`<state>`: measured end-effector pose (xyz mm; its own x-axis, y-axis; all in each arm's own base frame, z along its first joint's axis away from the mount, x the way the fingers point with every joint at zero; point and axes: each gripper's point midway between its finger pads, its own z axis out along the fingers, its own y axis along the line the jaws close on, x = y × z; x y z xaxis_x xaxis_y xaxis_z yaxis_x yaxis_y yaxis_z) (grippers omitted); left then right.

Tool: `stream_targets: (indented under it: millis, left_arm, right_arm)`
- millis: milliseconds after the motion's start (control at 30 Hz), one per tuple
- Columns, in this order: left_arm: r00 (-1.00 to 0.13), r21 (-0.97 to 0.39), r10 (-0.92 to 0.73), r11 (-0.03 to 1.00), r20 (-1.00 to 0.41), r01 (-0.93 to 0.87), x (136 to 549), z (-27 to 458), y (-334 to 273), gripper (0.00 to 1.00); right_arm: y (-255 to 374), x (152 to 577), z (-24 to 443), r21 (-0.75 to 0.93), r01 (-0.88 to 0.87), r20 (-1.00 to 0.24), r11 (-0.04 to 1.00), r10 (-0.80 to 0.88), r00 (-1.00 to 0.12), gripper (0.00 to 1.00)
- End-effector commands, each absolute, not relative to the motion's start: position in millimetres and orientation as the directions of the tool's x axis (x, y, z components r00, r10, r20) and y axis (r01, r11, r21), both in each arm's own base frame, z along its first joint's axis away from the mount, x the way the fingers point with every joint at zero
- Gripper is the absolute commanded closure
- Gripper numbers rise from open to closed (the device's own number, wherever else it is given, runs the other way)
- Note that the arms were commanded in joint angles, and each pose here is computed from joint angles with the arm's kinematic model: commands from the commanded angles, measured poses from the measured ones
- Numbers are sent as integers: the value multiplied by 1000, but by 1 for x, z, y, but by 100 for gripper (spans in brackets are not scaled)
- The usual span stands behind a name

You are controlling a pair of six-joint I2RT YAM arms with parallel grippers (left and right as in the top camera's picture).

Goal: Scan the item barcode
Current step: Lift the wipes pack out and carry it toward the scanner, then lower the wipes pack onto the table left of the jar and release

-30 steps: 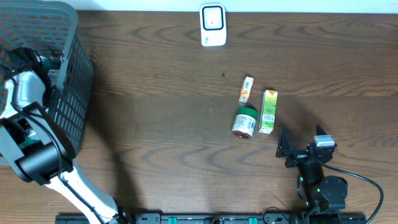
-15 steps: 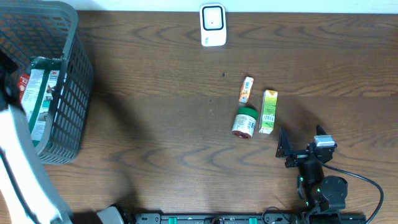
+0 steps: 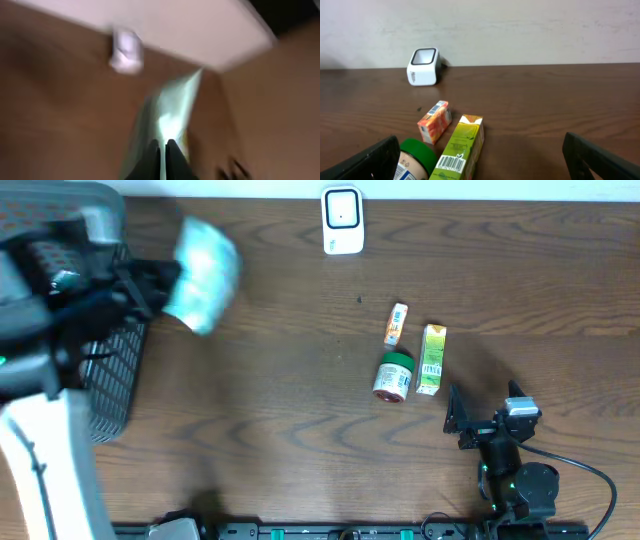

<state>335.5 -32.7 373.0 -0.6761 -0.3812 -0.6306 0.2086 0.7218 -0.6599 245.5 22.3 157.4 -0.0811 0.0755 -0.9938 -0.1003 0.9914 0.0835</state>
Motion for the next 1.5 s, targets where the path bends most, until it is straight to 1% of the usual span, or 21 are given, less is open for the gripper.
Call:
stream_targets:
  millis: [0,33,67,133,233,300,400,433,500,567,667,800,833,1000,1200,1467]
  left_arm:
    - [-838,-747,-164,563,-520,353,328,330,-111,93]
    - [-867,-764,-124,545,-482,346,328,314,-125,92]
    - [-906,-788,-64,523,-418,326,331,289,-145,93]
    - [-935,-806,-12,511,-355,300,335,263,-160,93]
    - [-965,-813,25,533,-260,232,345,223,-172,93]
    - [-971,-783,28,587,-236,207,354,201,-169,93]
    - [-970,-669,29,719,-242,188,362,176,-154,92]
    - [-968,-637,32,747,-248,188,362,173,-151,91]
    - [-973,-594,56,784,-222,181,353,167,-152,90]
    - [-984,-543,84,825,-160,159,336,157,-151,90]
    - [-989,-405,141,903,-46,147,305,135,-147,90]
    - [-969,-367,239,908,60,201,264,112,-166,91]
    - [-955,-356,274,908,109,220,245,101,-173,91]
    - [-942,-280,259,940,215,194,210,67,-169,91]
    - [-928,-252,247,951,278,178,180,37,-167,91]
    - [-945,-263,242,948,221,181,180,15,-179,90]
  right_arm:
    - [25,245,157,97,-109,-992,989,88,-86,1]
    - [25,245,157,97,-109,-992,989,88,-85,1]
    - [25,245,157,97,-109,-992,989,88,-86,1]
    - [25,245,157,97,-109,-992,989,88,-86,1]
    - [25,245,157,97,-109,-992,989,88,-86,1]
    - [25,245,157,97,-109,-992,989,88,-86,1]
    - [25,245,157,96,-109,-993,989,87,-86,1]
    - [25,245,157,97,-109,-992,989,88,-86,1]
    - [25,245,157,97,-109,-992,989,88,-85,1]
    - [25,245,157,97,-109,-992,989,88,-86,1]
    - [25,245,157,97,-109,-992,989,88,-86,1]
    - [25,245,157,97,-109,-992,989,88,-85,1]
    - [25,245,157,97,-109,-992,989,88,-86,1]
    - [25,245,157,97,-109,-992,989,88,-86,1]
    - [25,245,157,97,-109,-992,989,88,-85,1]
    - [25,245,157,97,-109,-992,989,88,-86,1]
